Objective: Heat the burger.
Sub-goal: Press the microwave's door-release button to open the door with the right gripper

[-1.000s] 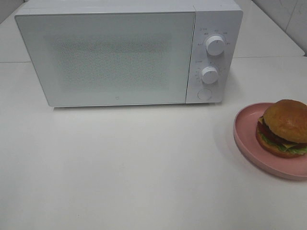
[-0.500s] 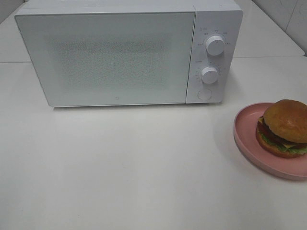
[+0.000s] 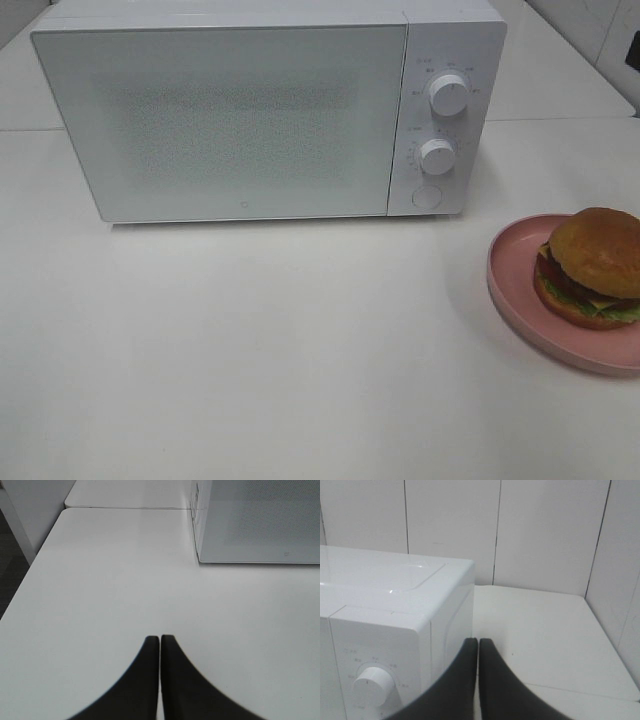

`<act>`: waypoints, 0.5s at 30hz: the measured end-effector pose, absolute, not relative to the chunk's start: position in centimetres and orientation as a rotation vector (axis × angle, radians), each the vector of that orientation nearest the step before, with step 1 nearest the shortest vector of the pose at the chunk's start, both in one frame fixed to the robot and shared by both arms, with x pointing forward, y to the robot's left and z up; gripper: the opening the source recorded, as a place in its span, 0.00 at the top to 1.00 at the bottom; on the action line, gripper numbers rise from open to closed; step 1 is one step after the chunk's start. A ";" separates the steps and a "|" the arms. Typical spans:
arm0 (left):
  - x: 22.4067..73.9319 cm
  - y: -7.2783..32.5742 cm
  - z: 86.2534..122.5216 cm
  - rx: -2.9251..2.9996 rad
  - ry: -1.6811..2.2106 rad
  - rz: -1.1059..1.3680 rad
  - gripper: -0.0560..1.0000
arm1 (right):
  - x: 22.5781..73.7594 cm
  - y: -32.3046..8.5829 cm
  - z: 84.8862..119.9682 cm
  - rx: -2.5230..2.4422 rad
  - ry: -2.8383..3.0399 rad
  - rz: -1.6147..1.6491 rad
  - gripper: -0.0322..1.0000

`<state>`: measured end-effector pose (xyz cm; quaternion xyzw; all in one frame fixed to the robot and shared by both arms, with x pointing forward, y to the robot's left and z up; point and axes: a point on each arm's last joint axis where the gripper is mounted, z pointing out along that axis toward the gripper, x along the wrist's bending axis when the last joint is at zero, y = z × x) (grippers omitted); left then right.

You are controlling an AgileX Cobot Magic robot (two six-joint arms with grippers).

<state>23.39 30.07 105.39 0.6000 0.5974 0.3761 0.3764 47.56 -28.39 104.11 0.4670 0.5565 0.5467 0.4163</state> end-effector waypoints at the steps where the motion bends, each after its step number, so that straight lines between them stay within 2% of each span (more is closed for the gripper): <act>1: 23.4 30.1 105.4 1.535 1.528 0.962 0.95 | 47.6 -28.1 103.9 1.175 1.418 1.375 0.97; 11: 23.4 30.1 105.4 1.535 1.528 0.962 0.95 | 47.0 -23.3 102.1 1.237 1.640 1.374 0.97; 15: 23.4 30.1 105.4 1.535 1.528 0.962 0.95 | 47.0 -20.6 100.0 1.225 1.789 1.358 0.96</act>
